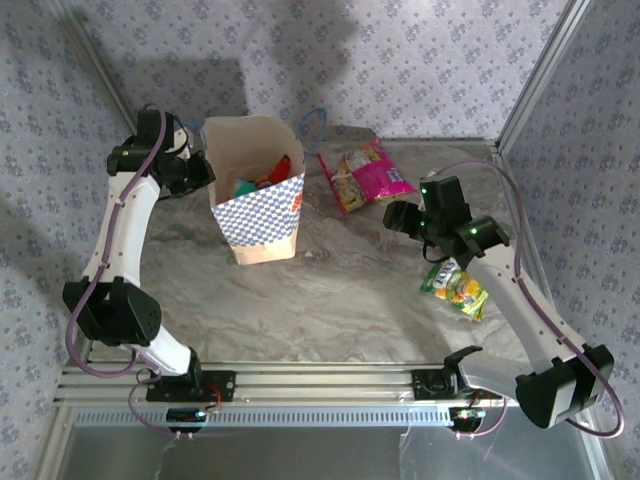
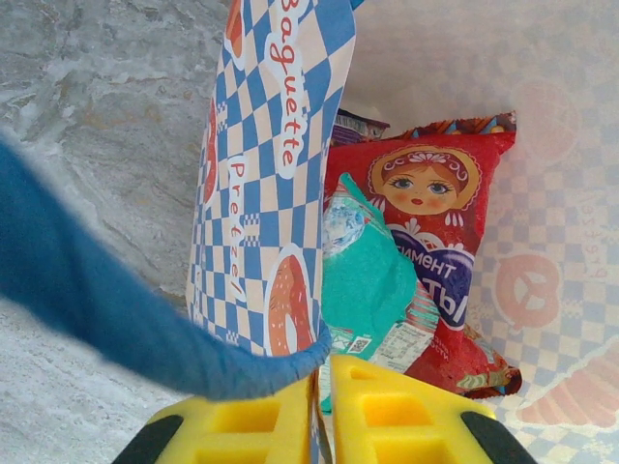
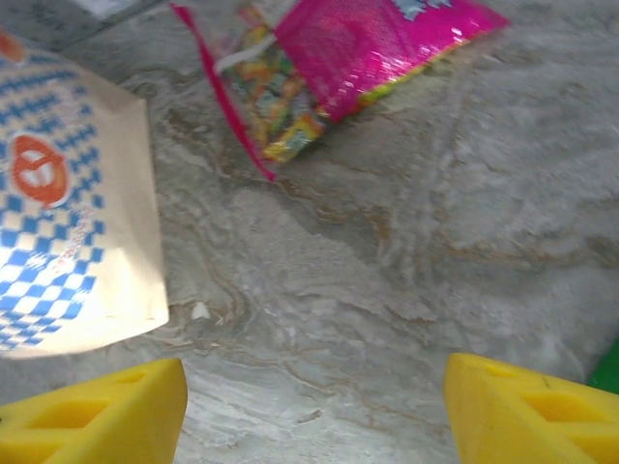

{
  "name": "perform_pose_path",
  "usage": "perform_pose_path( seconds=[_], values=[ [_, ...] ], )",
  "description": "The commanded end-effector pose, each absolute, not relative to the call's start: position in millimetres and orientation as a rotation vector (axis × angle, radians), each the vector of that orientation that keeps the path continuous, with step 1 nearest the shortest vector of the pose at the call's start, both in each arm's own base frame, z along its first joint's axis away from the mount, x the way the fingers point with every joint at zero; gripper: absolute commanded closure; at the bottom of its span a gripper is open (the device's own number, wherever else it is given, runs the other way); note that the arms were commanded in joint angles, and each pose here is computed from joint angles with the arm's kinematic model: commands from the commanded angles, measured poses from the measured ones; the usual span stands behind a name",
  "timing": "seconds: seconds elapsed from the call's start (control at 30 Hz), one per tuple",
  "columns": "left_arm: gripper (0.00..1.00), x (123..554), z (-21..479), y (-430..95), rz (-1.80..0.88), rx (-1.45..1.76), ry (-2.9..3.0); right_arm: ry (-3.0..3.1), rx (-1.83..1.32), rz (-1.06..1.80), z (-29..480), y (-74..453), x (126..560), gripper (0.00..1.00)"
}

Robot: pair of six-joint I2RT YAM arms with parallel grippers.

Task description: Place the snacks into the paper bag

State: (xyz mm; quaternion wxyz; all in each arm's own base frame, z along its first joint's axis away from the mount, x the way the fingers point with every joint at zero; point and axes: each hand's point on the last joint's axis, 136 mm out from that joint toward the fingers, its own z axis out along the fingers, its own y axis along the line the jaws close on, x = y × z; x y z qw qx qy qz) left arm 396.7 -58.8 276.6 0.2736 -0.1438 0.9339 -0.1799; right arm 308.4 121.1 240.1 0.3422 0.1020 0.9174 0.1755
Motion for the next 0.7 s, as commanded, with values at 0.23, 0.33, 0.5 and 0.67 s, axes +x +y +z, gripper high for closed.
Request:
perform_pose_path(
  seconds=[0.23, 0.33, 0.5, 0.67],
  values=[
    [0.87, 400, 279, -60, -0.464, -0.364, 2.514, 2.412, 0.708, 0.353, 196, 58, 286, 0.22],
    [0.87, 400, 279, -59, -0.461, -0.363, 2.513, 2.433, 0.829, 0.329, 181, 39, 274, 0.22],
    [0.87, 401, 278, -59, -0.454, -0.367, 2.514, 2.414, 1.036, 0.296, 159, 10, 254, 0.21],
    [0.87, 402, 275, -58, -0.453, -0.37, 2.519, 2.363, 1.24, 0.309, 138, -8, 235, 0.2]
  ],
)
